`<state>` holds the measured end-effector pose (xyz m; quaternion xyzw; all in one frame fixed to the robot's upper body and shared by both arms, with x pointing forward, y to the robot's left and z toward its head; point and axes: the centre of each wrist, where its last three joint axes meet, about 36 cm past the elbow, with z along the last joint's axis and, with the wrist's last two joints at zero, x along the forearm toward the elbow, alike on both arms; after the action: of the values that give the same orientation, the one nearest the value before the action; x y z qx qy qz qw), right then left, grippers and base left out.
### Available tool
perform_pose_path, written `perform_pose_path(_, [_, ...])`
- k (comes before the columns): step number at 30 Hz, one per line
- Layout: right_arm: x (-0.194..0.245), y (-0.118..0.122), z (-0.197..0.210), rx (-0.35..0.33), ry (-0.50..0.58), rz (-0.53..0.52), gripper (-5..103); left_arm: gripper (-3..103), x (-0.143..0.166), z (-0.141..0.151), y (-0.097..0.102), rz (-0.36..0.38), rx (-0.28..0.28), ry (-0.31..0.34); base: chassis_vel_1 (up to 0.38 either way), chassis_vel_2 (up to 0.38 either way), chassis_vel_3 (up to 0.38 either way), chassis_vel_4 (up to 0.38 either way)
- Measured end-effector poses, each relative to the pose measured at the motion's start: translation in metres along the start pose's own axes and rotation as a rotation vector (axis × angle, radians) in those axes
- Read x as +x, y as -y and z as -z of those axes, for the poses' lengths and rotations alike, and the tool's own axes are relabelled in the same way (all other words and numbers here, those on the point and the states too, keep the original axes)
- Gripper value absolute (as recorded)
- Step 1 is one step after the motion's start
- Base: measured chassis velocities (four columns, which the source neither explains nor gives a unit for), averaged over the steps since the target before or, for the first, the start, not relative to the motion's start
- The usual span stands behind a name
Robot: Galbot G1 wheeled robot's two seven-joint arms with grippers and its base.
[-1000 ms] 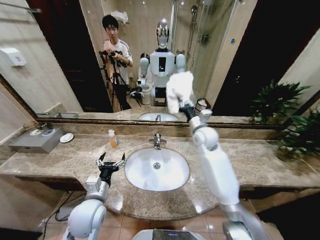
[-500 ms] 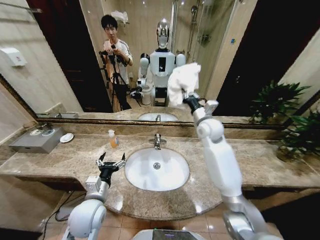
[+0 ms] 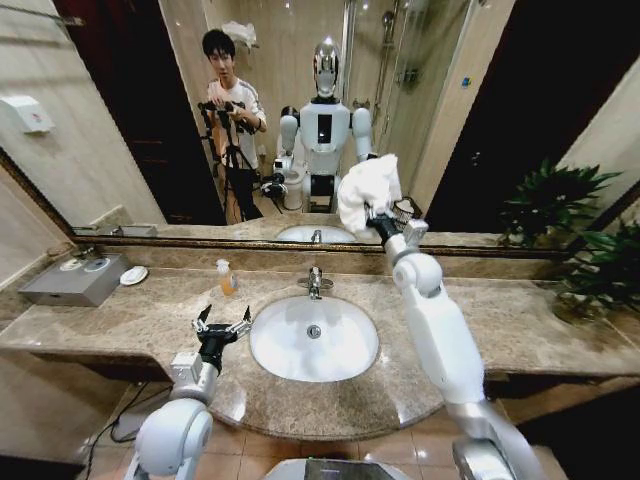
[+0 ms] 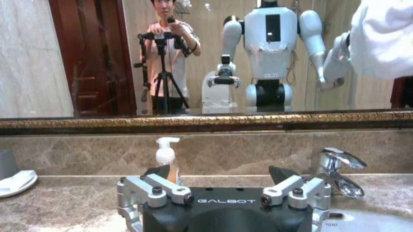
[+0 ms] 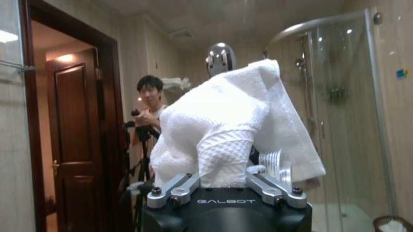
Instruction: Pick up the towel from the sink counter and wipe the mirror surface.
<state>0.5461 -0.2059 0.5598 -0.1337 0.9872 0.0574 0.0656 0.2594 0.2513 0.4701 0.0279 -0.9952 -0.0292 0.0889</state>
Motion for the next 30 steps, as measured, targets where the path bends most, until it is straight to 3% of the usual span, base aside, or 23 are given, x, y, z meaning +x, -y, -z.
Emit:
perform_pose_path(5, [-0.011,0.010,0.037,0.010,0.062,-0.008,10,100,0.000,0.000,0.000,0.000,0.000,0.000,0.000,0.000,0.000,0.000])
perform_pose_path(8, [-0.016,0.017,0.079,0.027,0.132,-0.011,10,100,0.000,0.000,0.000,0.000,0.000,0.000,0.000,0.000,0.000,0.000])
perform_pose_path(11, [-0.018,0.020,0.089,0.042,0.145,-0.012,10,100,0.000,0.000,0.000,0.000,0.000,0.000,0.000,0.000,0.000,0.000])
perform_pose_path(15, [-0.016,0.019,0.073,0.042,0.108,-0.006,10,100,0.000,0.000,0.000,0.000,0.000,0.000,0.000,0.000,0.000,0.000])
perform_pose_path(16, [-0.011,0.016,0.052,0.040,0.073,-0.001,10,100,0.000,0.000,0.000,0.000,0.000,0.000,0.000,0.000,0.000,0.000])
perform_pose_path(23, [0.006,0.014,0.000,0.041,-0.002,0.005,10,100,0.000,0.000,0.000,0.000,0.000,0.000,0.000,0.000,0.000,0.000])
perform_pose_path(27, [0.006,0.011,-0.001,0.036,-0.003,0.011,10,100,0.000,0.000,0.000,0.000,0.000,0.000,0.000,0.000,0.000,0.000])
perform_pose_path(30, [-0.002,0.008,0.027,0.056,0.059,0.010,10,100,0.000,0.000,0.000,0.000,0.000,0.000,0.000,0.000,0.000,0.000])
